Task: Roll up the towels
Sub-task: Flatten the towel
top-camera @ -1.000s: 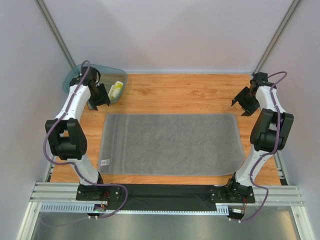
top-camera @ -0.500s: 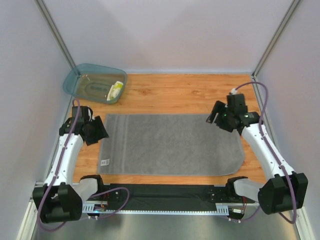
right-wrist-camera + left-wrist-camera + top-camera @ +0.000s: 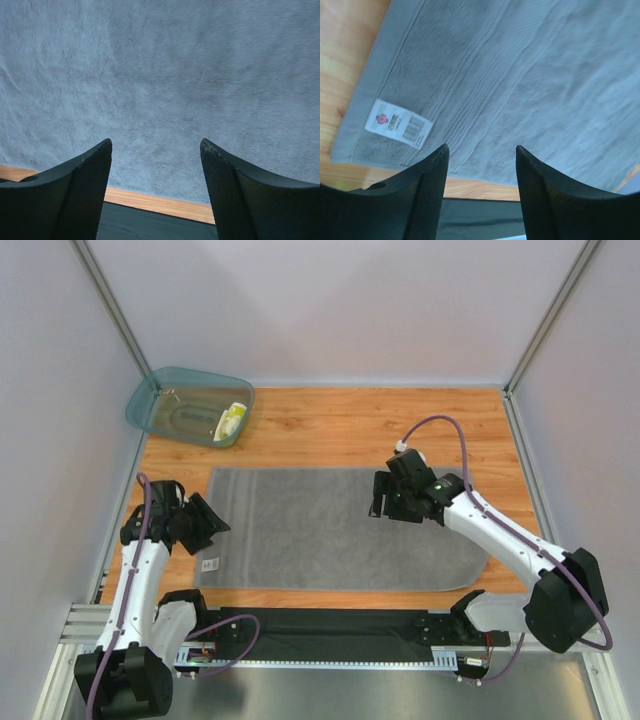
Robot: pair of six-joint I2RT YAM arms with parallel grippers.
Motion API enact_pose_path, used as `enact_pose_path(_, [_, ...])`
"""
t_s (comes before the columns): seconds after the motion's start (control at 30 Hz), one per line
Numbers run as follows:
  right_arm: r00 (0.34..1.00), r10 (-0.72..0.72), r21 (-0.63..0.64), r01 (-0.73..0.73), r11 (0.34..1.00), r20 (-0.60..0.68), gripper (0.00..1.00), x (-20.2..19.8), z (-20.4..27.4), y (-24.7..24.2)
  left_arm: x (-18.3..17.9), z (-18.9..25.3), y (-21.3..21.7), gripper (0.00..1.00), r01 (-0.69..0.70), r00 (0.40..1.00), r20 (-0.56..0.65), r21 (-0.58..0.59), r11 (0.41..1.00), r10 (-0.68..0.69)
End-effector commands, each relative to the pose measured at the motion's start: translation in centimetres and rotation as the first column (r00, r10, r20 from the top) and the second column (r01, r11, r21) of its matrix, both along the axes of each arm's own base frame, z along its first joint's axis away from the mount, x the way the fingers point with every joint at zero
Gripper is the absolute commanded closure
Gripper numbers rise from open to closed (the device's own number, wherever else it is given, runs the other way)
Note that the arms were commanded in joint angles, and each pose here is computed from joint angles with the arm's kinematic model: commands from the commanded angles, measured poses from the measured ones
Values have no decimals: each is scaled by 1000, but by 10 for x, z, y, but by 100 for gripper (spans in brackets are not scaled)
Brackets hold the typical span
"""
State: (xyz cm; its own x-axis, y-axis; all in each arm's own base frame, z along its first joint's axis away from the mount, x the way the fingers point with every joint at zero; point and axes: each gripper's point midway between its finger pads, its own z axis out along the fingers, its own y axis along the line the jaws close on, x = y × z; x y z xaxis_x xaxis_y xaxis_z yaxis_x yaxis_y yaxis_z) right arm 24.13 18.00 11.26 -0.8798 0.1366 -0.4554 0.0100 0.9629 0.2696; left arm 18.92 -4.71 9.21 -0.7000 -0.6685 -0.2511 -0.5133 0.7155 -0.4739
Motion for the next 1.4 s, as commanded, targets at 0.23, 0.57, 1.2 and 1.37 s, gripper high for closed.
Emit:
enact_pose_path(0.23, [997, 47, -15, -46, 999, 60, 27, 14, -10, 15, -25, -21, 1, 37, -67, 983, -153, 217, 974, 102])
enact_pose_path(0.57, [980, 197, 30, -197, 980, 6, 28, -2, -25, 29, -62, -43, 28, 36, -213, 910, -253, 392, 895, 328])
enact_pose_path(1.2, [966, 251, 91, -245, 965, -55, 27, -18, -51, 32, -77, -73, 55, 42, -291, 817, -300, 522, 802, 492])
enact_pose_path(1.37, [967, 248, 89, -242, 966, -58, 27, -16, -51, 31, -72, -73, 54, 43, -285, 823, -299, 519, 806, 483])
